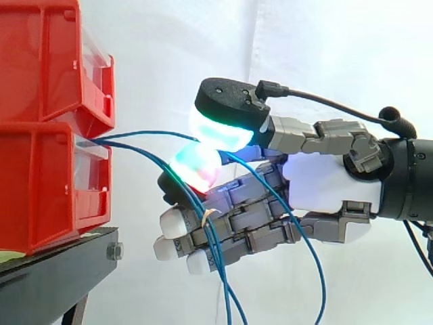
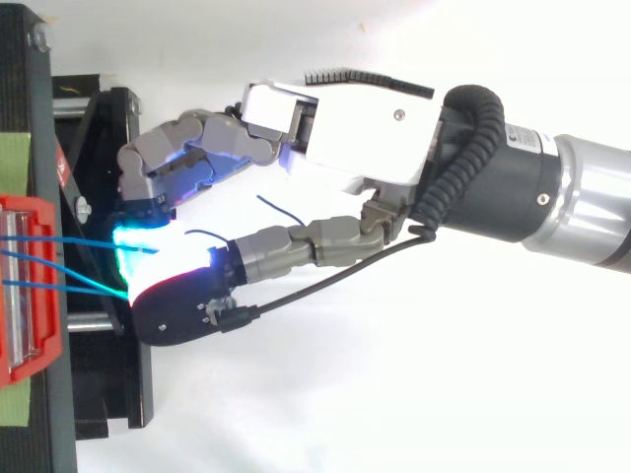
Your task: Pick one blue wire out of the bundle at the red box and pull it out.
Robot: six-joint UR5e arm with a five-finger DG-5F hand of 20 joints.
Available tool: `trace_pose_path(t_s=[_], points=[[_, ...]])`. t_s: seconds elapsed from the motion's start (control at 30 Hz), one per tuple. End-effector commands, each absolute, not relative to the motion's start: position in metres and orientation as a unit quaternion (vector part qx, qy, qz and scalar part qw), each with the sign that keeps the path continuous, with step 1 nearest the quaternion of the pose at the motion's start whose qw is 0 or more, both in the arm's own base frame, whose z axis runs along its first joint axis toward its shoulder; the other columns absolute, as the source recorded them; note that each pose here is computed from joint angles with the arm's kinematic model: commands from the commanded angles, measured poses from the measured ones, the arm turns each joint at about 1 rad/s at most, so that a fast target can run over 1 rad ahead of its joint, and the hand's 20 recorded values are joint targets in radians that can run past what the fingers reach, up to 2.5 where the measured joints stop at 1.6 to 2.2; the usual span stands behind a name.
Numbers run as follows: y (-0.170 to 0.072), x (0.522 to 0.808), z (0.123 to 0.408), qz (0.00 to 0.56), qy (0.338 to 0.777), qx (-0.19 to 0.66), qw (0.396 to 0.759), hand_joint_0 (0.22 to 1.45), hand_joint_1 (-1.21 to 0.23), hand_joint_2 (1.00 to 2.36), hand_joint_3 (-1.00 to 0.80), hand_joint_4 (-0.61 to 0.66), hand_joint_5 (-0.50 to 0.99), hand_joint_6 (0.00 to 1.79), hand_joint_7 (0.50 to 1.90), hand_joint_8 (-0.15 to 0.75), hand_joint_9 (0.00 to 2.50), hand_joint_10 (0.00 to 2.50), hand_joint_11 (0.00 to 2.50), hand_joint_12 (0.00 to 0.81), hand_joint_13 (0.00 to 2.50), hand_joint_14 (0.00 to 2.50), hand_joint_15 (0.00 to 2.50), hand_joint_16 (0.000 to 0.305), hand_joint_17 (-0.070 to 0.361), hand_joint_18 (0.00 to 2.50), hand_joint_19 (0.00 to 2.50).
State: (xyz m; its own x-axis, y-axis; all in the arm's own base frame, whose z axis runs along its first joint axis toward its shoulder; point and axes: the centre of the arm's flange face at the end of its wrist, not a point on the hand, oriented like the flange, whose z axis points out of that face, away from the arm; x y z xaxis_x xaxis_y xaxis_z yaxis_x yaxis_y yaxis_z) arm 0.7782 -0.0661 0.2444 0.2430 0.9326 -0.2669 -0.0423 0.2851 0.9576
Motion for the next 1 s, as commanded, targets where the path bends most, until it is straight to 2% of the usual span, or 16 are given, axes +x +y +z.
trace_pose_path(t_s=[0.0,0.07,0.23,0.3,0.4,0.57,0.97], points=[[-0.0660,0.7779,0.2439,0.381,0.484,0.460,0.639,0.54,-0.66,1.01,-0.39,0.14,-0.16,0.84,1.07,0.310,0.77,0.01,0.47,0.426,0.52,0.01,0.26,0.058,0.130,0.47,0.38],[-0.0661,0.7779,0.2439,0.380,0.484,0.461,0.640,0.51,-0.59,1.00,-0.48,0.14,-0.16,0.84,1.04,0.316,0.78,0.01,0.47,0.437,0.53,0.01,0.27,0.060,0.136,0.48,0.38],[-0.0661,0.7782,0.2446,0.381,0.483,0.461,0.640,0.49,-0.42,1.00,-0.50,0.13,-0.14,0.80,1.06,0.324,0.79,0.01,0.46,0.444,0.53,0.01,0.28,0.062,0.140,0.48,0.39],[-0.0661,0.7779,0.2439,0.380,0.484,0.461,0.640,0.52,-0.36,1.00,-0.49,0.12,-0.13,0.78,1.10,0.318,0.80,0.02,0.46,0.432,0.52,0.01,0.28,0.059,0.134,0.45,0.41],[-0.0661,0.7782,0.2446,0.381,0.483,0.461,0.640,0.58,-0.40,1.01,-0.36,0.12,-0.13,0.78,1.14,0.313,0.83,0.02,0.46,0.418,0.53,0.01,0.28,0.056,0.127,0.46,0.42],[-0.0660,0.7779,0.2439,0.381,0.484,0.460,0.639,0.57,-0.51,1.02,-0.23,0.15,-0.12,0.80,1.12,0.328,0.86,0.01,0.49,0.425,0.55,0.01,0.28,0.056,0.127,0.50,0.41],[-0.0659,0.7783,0.2446,0.381,0.484,0.460,0.640,0.56,-0.68,1.01,-0.20,0.19,-0.13,0.82,1.11,0.345,0.85,0.02,0.50,0.455,0.57,0.01,0.28,0.063,0.141,0.54,0.37]])
